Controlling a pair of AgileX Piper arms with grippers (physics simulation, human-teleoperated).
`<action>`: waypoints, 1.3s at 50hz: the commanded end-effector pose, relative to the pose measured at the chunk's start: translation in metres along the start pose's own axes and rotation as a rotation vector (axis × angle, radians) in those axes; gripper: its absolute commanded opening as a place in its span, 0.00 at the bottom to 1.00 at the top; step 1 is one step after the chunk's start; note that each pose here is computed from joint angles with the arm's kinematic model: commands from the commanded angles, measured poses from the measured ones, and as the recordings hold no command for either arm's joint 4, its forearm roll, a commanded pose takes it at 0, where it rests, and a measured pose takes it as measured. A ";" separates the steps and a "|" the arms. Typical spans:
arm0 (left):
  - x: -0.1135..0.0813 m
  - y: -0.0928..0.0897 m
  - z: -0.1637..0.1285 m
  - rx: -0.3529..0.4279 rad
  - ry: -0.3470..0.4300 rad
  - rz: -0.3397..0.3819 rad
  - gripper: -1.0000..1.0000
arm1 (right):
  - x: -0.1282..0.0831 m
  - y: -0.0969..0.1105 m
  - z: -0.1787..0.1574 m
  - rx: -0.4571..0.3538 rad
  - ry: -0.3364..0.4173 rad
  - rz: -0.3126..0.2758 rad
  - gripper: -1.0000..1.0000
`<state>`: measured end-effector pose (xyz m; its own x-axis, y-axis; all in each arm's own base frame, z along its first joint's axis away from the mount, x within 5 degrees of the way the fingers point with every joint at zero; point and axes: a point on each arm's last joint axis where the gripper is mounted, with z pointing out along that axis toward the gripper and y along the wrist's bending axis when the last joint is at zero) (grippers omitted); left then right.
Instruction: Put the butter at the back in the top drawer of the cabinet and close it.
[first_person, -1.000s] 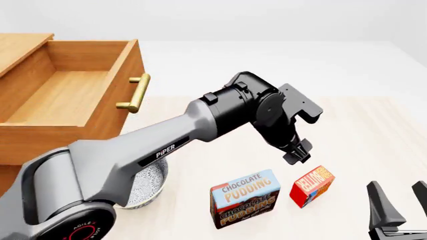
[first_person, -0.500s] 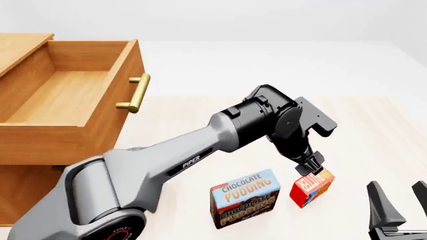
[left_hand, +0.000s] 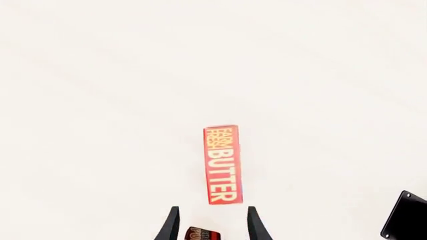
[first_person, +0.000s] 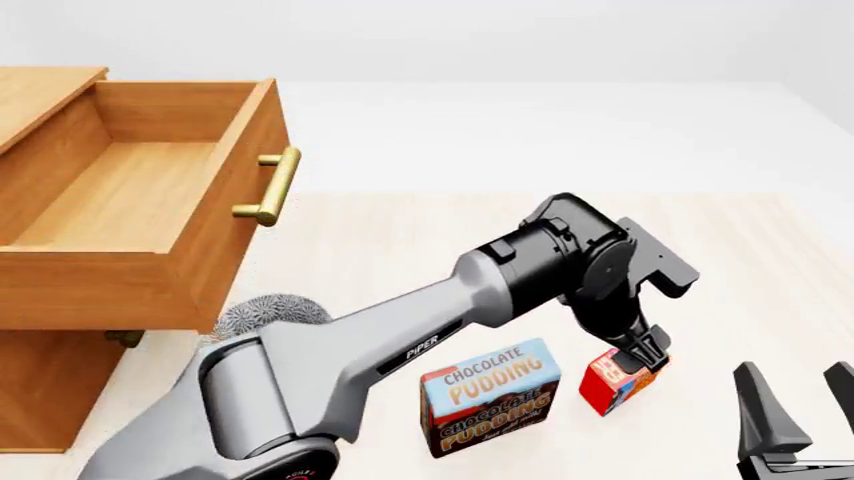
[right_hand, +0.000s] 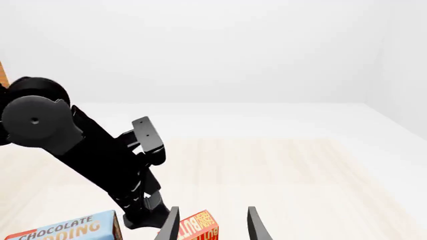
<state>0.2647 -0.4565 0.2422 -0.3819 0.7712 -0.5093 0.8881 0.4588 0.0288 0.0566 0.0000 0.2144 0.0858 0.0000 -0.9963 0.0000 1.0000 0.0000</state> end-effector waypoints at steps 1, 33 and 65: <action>-0.001 -0.006 0.009 0.007 0.011 0.000 1.00 | 0.000 0.000 0.000 0.000 0.000 0.000 1.00; 0.000 -0.014 0.025 0.014 0.032 -0.010 1.00 | 0.000 0.000 0.000 0.000 0.000 0.000 1.00; 0.001 -0.016 0.034 0.016 0.044 -0.020 1.00 | 0.000 0.000 0.000 0.000 0.000 0.000 1.00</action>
<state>0.2585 -0.4778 0.2137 -0.4066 0.7813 -0.4735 0.8854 0.4648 0.0067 0.0566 0.0000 0.2144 0.0858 0.0000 -0.9963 0.0000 1.0000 0.0000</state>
